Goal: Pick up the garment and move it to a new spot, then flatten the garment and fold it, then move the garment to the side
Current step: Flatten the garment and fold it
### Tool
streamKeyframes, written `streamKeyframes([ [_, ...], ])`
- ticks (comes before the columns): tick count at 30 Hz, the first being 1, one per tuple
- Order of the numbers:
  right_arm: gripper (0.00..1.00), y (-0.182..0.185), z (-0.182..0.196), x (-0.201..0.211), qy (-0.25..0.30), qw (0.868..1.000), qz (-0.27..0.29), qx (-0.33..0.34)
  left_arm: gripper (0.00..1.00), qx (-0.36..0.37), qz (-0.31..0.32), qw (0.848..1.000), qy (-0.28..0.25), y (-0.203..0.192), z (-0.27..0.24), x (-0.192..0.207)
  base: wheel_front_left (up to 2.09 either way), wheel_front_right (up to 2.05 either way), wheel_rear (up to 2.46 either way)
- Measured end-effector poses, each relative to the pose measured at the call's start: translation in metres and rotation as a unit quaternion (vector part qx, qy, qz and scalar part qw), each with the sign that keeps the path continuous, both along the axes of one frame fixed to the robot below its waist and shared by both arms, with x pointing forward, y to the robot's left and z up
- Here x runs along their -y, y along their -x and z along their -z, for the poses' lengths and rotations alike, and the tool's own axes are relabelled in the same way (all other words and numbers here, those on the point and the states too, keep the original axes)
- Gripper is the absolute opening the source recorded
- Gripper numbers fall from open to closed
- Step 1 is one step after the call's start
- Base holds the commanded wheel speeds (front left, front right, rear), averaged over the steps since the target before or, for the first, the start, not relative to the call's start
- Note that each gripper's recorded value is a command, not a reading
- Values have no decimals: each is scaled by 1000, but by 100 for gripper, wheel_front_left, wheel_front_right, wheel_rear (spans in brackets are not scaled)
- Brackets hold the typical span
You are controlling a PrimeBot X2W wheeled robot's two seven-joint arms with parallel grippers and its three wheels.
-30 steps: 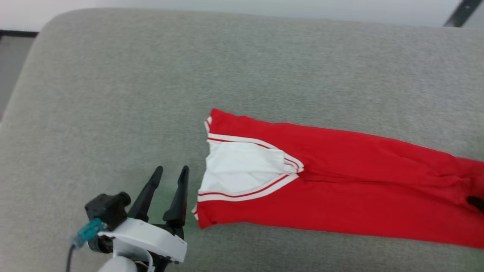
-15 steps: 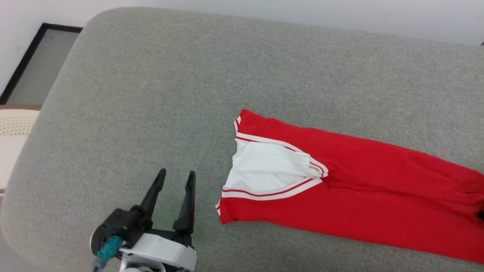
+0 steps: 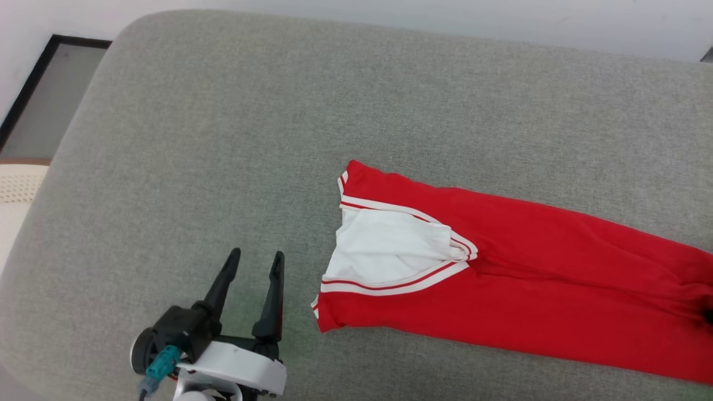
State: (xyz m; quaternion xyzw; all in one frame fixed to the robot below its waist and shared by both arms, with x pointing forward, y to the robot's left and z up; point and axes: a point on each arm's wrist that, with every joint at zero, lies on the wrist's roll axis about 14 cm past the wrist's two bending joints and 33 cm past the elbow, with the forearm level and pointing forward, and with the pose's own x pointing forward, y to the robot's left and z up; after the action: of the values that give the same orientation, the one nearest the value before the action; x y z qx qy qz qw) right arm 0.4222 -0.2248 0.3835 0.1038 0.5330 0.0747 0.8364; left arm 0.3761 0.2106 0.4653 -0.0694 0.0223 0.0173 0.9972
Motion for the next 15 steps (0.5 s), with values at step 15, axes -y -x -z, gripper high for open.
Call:
streamKeyframes([
  [15, 0, -15, -29, 64, 22, 992, 93, 86, 100, 8, 42, 999, 0, -29, 2, 21, 0, 0, 0],
])
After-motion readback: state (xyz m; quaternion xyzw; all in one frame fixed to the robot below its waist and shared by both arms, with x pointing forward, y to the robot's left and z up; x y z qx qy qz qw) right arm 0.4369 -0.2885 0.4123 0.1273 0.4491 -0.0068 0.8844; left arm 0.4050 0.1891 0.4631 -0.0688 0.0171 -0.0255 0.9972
